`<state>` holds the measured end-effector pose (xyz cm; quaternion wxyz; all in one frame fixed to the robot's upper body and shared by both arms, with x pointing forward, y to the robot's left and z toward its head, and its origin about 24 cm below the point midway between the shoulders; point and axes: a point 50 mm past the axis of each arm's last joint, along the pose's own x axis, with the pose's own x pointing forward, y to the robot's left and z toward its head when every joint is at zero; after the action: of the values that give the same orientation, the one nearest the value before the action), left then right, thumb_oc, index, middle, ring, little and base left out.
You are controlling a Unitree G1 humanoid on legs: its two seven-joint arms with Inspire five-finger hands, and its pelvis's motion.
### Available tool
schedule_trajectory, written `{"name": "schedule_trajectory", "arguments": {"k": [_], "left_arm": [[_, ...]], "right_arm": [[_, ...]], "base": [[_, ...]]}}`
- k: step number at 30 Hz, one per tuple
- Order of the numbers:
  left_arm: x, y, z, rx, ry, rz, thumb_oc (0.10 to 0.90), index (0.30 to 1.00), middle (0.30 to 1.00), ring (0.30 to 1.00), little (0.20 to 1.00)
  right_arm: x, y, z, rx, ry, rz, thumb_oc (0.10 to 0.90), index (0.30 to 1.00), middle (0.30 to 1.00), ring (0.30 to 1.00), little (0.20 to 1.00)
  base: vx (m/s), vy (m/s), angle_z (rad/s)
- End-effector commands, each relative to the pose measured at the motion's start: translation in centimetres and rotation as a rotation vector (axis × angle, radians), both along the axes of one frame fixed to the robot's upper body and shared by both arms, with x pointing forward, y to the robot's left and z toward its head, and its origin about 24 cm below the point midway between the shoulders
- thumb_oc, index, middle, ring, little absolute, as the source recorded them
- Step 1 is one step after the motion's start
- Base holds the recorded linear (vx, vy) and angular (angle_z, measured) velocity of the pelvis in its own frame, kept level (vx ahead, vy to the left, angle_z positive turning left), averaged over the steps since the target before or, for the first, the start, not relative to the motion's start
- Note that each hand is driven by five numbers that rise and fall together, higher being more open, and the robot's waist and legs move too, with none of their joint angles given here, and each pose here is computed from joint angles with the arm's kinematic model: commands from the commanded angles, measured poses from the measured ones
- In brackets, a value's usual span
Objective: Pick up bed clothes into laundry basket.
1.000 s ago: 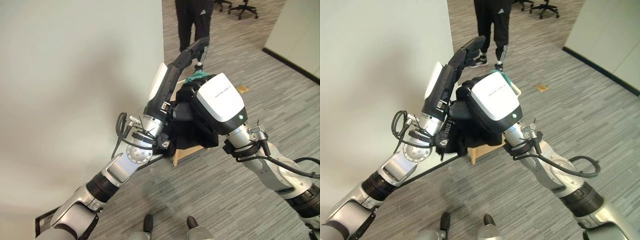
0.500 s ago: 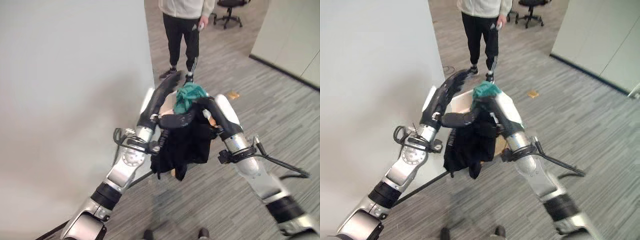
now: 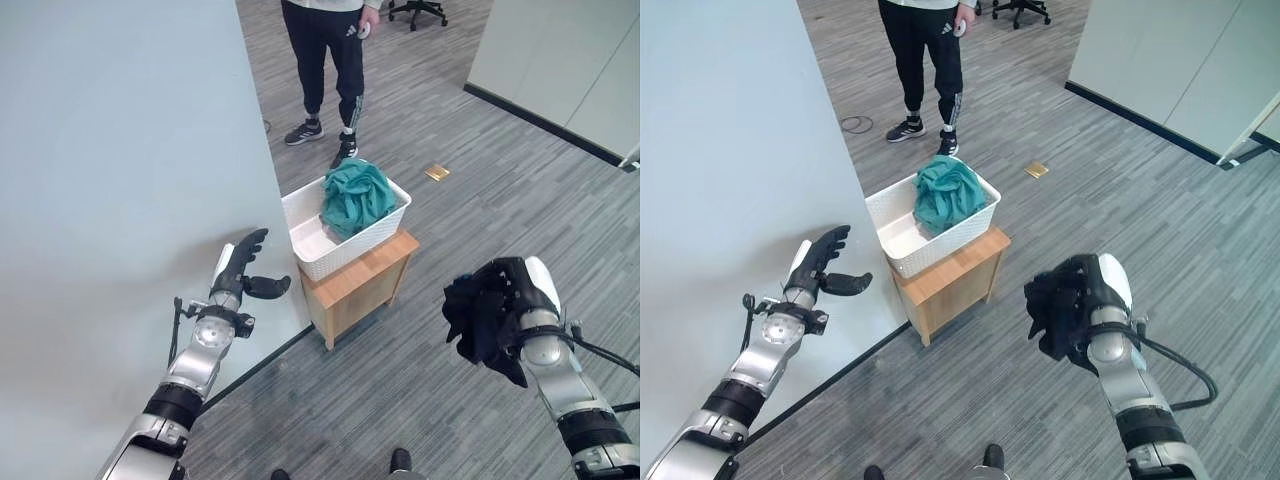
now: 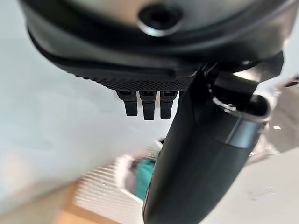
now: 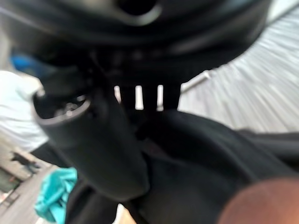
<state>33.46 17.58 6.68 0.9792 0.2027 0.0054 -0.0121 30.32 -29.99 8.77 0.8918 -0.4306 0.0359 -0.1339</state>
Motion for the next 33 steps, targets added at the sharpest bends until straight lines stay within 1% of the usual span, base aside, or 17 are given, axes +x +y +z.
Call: {"name": "schedule_trajectory", "arguments": {"k": [1, 3, 5, 7, 9, 11, 13, 17, 18, 20, 22, 24, 28, 29, 30, 31, 33], "left_arm": [[2.4, -2.4, 8.3, -0.024, -0.341, -0.076, 0.800, 0.900, 0.900, 0.900, 0.900], [2.6, -2.6, 8.8, -0.007, -0.349, -0.088, 0.800, 0.900, 0.900, 0.900, 0.900], [2.4, -1.8, 8.7, -0.028, -0.352, -0.054, 0.800, 0.900, 0.900, 0.900, 0.900], [2.2, -1.6, 8.4, -0.034, -0.342, -0.043, 0.800, 0.900, 0.900, 0.900, 0.900], [1.6, -1.2, 7.8, -0.059, -0.337, -0.014, 0.800, 0.900, 0.900, 0.900, 0.900], [1.4, -1.2, 7.6, -0.069, -0.339, -0.009, 0.800, 0.900, 0.900, 0.900, 0.900], [0.5, -0.5, 6.7, -0.092, -0.337, 0.024, 0.800, 0.900, 0.900, 0.900, 0.900], [-0.2, -0.2, 5.8, -0.120, -0.324, 0.048, 0.800, 0.900, 0.900, 0.900, 0.900], [-0.2, -0.2, 5.8, -0.120, -0.324, 0.049, 0.800, 0.900, 0.900, 0.900, 0.900], [-0.7, -1.0, 5.5, -0.141, -0.326, 0.014, 0.800, 0.900, 0.900, 0.900, 0.900], [-0.5, -1.0, 5.7, -0.144, -0.332, 0.020, 0.800, 0.900, 0.900, 0.900, 0.900], [-0.5, -0.9, 5.1, -0.159, -0.302, 0.038, 0.800, 0.900, 0.900, 0.900, 0.900], [-0.7, -1.0, 4.7, -0.159, -0.289, 0.025, 0.800, 0.900, 0.900, 0.900, 0.900], [-0.2, -0.1, 5.2, -0.100, -0.271, -0.021, 0.800, 0.900, 0.900, 0.900, 0.900], [-0.1, -0.8, 5.0, -0.161, -0.273, -0.011, 0.800, 0.900, 0.900, 0.900, 0.900], [-0.2, -0.7, 4.9, -0.182, -0.271, 0.002, 0.800, 0.900, 0.900, 0.900, 0.900], [0.1, -0.7, 5.3, -0.187, -0.287, 0.018, 0.800, 0.900, 0.900, 0.900, 0.900]], "right_arm": [[3.6, 3.3, 13.1, -0.217, -0.460, 0.139, 0.400, 0.300, 0.300, 0.300, 0.300], [4.6, 3.6, 14.4, -0.258, -0.463, 0.129, 0.400, 0.300, 0.300, 0.300, 0.300], [4.9, 3.9, 16.2, -0.277, -0.516, 0.127, 0.400, 0.300, 0.300, 0.300, 0.300], [5.2, 4.6, 16.4, -0.284, -0.518, 0.140, 0.400, 0.300, 0.300, 0.300, 0.300], [4.9, 6.1, 17.8, -0.326, -0.583, 0.181, 0.400, 0.300, 0.300, 0.300, 0.300], [4.9, 6.5, 17.8, -0.339, -0.586, 0.191, 0.400, 0.300, 0.300, 0.300, 0.300], [4.5, 6.9, 17.8, -0.357, -0.609, 0.209, 0.400, 0.300, 0.300, 0.300, 0.300], [4.5, 9.1, 17.1, -0.348, -0.625, 0.269, 0.400, 0.300, 0.300, 0.300, 0.300], [4.5, 9.1, 17.1, -0.348, -0.625, 0.269, 0.400, 0.300, 0.300, 0.300, 0.300], [4.9, 11.2, 16.1, -0.376, -0.613, 0.324, 0.400, 0.300, 0.300, 0.300, 0.300], [4.9, 11.7, 15.9, -0.378, -0.613, 0.335, 0.400, 0.300, 0.300, 0.300, 0.300], [4.6, 13.4, 14.9, -0.398, -0.612, 0.381, 0.400, 0.300, 0.300, 0.300, 0.300], [4.9, 13.2, 15.6, -0.484, -0.614, 0.353, 0.400, 0.300, 0.300, 0.300, 0.300], [3.0, 10.6, 32.1, -0.639, -0.842, 0.223, 0.400, 0.300, 0.300, 0.300, 0.300], [3.5, 10.7, 30.3, -0.568, -0.851, 0.247, 0.400, 0.300, 0.300, 0.300, 0.300], [2.5, 10.3, 32.1, -0.570, -0.889, 0.230, 0.400, 0.300, 0.300, 0.300, 0.300], [2.2, 10.7, 33.7, -0.587, -0.919, 0.251, 0.400, 0.300, 0.300, 0.300, 0.300]], "base": [[-0.10, -0.236, -0.56], [0.02, -0.373, -1.01], [0.09, -0.394, -0.18], [0.08, -0.250, -0.34], [0.17, -0.294, -0.82], [0.14, -0.163, -0.62], [0.10, -0.074, -0.68], [0.14, 0.010, -0.73], [0.26, 0.018, -0.69], [0.31, 0.022, -0.64], [0.19, 0.050, -0.32], [0.30, 0.069, -0.09], [0.21, 0.016, -0.07], [0.21, -0.002, 0.15], [0.14, 0.011, 0.33], [0.01, 0.061, 0.38], [-0.03, -0.007, 0.31]]}}
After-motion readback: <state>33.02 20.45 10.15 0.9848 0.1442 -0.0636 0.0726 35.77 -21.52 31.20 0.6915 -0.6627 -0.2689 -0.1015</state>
